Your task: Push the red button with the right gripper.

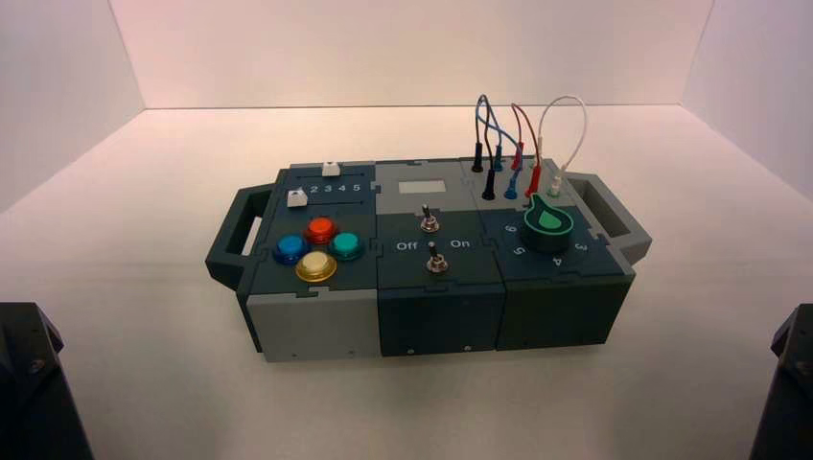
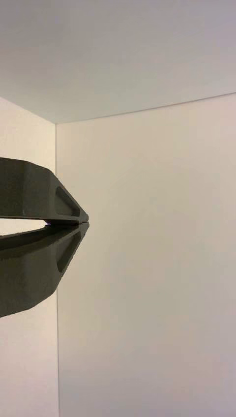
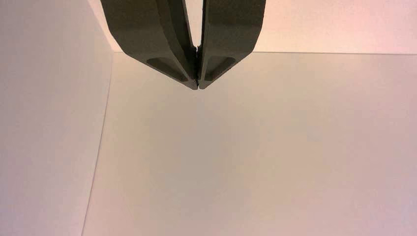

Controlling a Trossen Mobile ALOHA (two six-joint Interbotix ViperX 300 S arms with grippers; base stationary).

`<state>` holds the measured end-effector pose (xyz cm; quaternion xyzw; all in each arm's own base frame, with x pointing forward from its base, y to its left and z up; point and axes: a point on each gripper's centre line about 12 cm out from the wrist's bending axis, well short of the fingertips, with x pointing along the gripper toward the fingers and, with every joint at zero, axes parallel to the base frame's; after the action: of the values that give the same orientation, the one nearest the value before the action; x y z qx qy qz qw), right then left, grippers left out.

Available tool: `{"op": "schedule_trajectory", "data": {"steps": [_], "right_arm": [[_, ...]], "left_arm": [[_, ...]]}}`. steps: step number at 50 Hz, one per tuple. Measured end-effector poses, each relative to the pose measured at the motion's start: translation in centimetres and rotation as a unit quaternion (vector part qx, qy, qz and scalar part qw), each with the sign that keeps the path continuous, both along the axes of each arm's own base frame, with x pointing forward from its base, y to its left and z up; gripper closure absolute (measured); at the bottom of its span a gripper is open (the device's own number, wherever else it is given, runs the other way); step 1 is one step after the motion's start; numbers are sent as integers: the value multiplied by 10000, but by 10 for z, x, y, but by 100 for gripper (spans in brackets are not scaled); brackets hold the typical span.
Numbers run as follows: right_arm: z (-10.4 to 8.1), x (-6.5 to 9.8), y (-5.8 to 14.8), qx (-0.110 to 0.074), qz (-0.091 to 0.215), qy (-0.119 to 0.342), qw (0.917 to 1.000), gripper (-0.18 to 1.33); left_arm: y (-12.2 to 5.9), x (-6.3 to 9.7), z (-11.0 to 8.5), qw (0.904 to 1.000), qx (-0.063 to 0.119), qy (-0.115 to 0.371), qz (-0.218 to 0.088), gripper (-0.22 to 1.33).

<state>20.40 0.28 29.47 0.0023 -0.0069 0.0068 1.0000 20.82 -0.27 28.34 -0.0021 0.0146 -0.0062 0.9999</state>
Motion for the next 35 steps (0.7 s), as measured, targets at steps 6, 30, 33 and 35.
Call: {"op": "schedule_trajectory", "data": {"steps": [6,30,33,35], "right_arm": [[0,0,0,8,8,0,10000,130],[-11,8,14,-22,322,651,9974,130],[-13,10,18,-32,420,842,9956,130],[-14,13,23,-50,526,987,9937,129]], "left_arm": [[0,0,0,10000,0,-8,0,128],[-3,6,-6,9979,20,644,-74,128],[-8,8,-9,9953,29,949,-189,128],[-14,9,-11,9925,59,1177,-321,128]]}}
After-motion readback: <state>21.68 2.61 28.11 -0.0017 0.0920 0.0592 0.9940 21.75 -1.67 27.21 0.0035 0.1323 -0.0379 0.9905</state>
